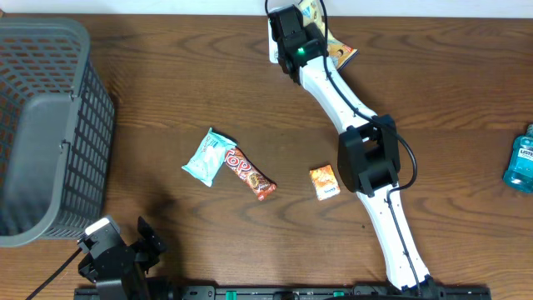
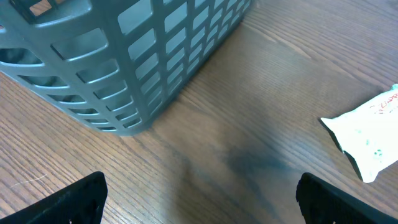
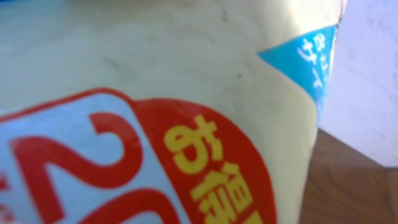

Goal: Scan the item barcode
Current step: 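Hold the yellow snack bag up in front of the scanner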

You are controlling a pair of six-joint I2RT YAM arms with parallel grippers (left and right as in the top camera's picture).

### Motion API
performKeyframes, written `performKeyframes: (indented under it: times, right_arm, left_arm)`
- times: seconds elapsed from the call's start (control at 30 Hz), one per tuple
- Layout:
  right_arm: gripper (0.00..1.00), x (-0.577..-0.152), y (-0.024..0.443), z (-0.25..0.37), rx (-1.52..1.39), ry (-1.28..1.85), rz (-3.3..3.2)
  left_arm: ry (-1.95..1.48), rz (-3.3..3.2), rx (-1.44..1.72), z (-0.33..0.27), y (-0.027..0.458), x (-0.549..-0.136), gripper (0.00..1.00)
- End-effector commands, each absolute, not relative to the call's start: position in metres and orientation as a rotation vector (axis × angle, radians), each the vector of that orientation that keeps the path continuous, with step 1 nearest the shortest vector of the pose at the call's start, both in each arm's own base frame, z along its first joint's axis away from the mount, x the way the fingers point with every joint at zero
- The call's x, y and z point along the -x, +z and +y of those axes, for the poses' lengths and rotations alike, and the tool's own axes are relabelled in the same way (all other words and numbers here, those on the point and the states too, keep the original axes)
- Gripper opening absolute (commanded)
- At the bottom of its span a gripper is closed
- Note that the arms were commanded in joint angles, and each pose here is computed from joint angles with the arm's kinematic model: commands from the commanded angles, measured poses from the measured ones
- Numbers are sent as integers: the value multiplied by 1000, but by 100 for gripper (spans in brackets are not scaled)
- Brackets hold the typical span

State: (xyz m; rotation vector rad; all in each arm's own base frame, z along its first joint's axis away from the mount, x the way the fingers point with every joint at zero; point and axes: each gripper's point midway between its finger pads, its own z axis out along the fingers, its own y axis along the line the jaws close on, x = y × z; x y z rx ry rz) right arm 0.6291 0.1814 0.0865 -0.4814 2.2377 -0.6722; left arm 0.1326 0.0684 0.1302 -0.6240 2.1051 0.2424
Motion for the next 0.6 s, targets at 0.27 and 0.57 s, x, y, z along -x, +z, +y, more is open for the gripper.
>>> performKeyframes:
  times: [0.27, 0.57]
  right_arm:
    - [1, -581, 175, 114, 132, -718, 2380]
    - [1, -541, 151, -40, -460, -827, 2544]
  left_arm:
    - [245, 2088, 639, 70, 134, -132, 97]
    - [245, 2088, 639, 70, 134, -132, 97]
